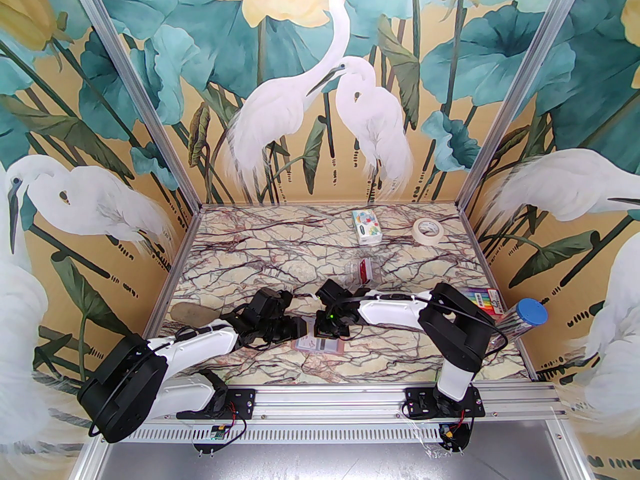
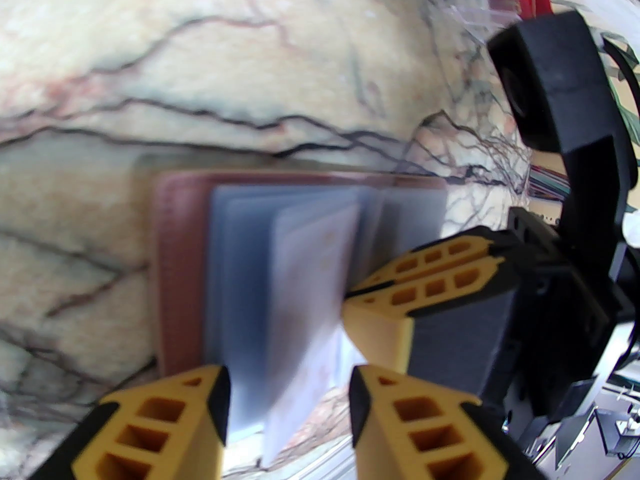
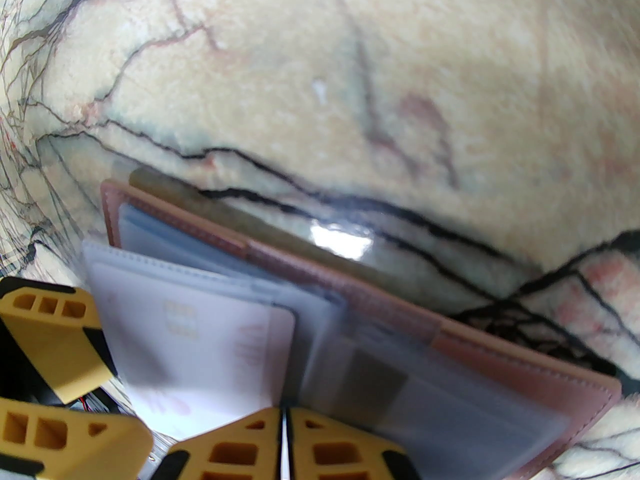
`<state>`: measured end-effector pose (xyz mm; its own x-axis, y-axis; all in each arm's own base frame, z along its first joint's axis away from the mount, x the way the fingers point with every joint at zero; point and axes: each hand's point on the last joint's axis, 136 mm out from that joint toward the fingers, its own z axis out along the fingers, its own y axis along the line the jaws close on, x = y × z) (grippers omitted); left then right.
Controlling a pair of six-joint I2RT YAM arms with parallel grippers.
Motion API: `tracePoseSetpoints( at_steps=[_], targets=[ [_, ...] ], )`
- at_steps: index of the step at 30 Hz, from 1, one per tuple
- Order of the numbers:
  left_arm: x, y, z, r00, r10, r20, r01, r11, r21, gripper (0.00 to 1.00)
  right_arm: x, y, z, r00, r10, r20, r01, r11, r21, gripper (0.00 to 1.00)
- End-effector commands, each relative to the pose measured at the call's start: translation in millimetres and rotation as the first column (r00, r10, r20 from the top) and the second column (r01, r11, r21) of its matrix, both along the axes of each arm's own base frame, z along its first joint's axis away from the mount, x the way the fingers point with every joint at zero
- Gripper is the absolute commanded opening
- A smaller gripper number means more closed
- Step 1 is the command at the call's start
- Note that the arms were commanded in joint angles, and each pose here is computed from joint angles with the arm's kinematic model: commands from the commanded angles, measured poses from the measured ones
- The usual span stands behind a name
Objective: Put the credit cards into the card holder
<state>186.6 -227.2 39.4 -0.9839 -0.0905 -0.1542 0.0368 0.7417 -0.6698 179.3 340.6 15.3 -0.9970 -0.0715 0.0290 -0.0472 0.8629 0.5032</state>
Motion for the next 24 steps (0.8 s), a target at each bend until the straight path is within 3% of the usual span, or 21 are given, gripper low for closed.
tracePoseSetpoints(
  at_steps=[1, 15, 24],
  targets=[
    [4.2, -10.8, 10.3, 1.000, -0.019, 0.018, 0.020, 0.999, -0.034, 0.42, -11.5, -19.4, -26.7, 0.999, -0.015, -0.041, 0.011, 0.995, -0.097, 0.10],
    [3.1, -26.0, 24.8, 0.998, -0.050, 0.040, 0.053, 0.995, -0.081, 0.34, -4.9, -20.1, -7.7, 1.000, 0.001, 0.001, -0.001, 0.994, -0.106, 0.11],
    [0.1, -41.2, 39.4, 0.996, -0.071, 0.049, 0.077, 0.990, -0.121, 0.39, 11.3, -37.0, 38.1, 0.996, -0.022, 0.082, 0.029, 0.996, -0.084, 0.30]
  ],
)
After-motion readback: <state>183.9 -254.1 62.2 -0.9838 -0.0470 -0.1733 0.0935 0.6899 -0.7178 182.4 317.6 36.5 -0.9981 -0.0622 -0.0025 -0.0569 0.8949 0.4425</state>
